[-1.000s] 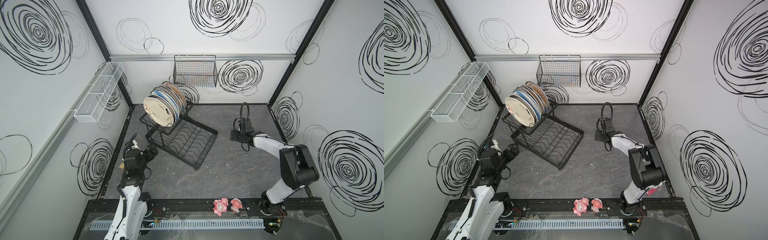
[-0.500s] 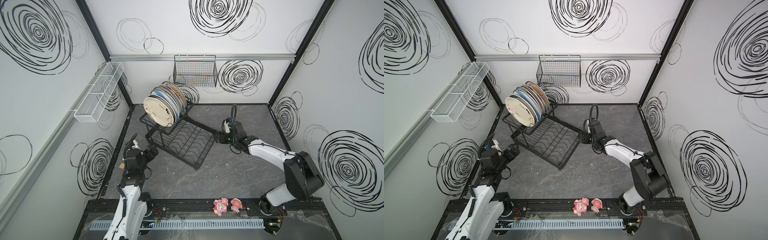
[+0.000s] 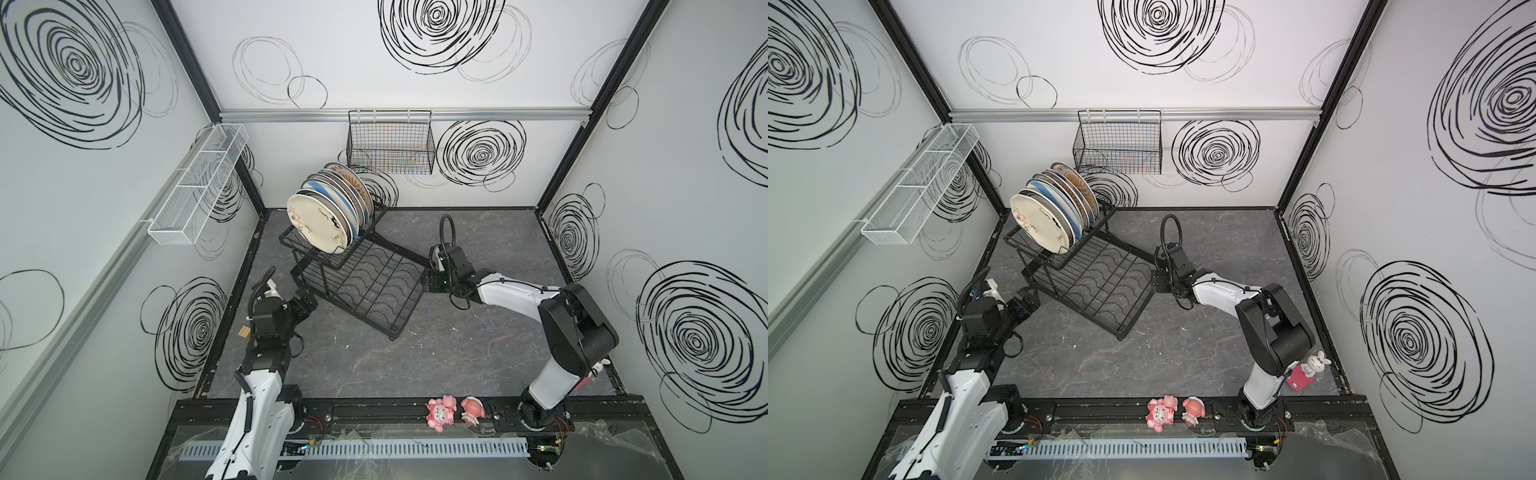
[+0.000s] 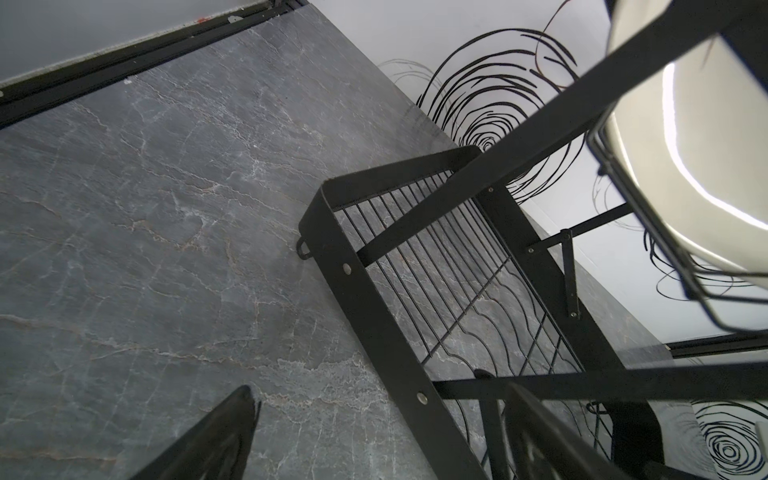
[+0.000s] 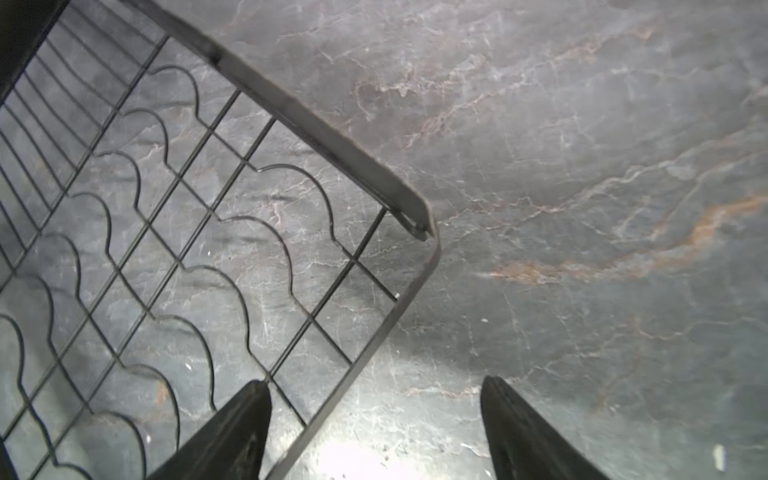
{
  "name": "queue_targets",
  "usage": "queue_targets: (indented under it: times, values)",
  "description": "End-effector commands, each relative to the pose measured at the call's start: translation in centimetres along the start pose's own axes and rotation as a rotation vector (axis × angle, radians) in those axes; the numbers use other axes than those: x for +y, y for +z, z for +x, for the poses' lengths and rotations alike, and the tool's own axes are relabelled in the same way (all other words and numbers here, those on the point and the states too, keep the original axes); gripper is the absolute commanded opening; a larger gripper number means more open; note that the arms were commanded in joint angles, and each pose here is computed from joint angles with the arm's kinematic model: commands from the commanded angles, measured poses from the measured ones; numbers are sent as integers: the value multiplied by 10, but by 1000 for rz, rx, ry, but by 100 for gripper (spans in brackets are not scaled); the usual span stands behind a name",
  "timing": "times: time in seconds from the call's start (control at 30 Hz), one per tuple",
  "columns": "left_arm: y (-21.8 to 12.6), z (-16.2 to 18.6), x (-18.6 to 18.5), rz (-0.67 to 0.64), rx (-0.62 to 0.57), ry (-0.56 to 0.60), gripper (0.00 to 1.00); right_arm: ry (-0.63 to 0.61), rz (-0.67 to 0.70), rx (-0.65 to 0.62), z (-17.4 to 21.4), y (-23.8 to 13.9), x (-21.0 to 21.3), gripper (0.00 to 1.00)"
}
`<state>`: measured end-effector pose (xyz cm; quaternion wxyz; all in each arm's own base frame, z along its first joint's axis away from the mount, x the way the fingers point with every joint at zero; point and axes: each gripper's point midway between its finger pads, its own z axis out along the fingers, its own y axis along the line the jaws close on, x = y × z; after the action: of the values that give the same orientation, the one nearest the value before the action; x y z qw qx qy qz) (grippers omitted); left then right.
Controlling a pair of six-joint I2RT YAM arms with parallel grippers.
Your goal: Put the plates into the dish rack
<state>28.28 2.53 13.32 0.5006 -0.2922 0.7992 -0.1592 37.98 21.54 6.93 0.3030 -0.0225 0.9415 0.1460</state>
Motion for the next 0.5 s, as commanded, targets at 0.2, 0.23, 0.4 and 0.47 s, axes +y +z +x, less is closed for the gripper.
queue_targets:
  times: [0.2, 0.23, 0.4, 0.47]
  values:
    - [-3, -11, -10, 37, -73, 45, 96, -13, 158, 20, -4, -3, -42, 83]
    - [-3, -12, -10, 31, -77, 58, 96, -4, 171, 23, -5, -3, -49, 83]
    - [-4, -24, -12, 2, -131, 102, 96, 57, 233, 22, -11, -12, -93, 82]
    - [-3, -28, -12, -7, -145, 102, 96, 81, 259, 25, -9, -16, -112, 82]
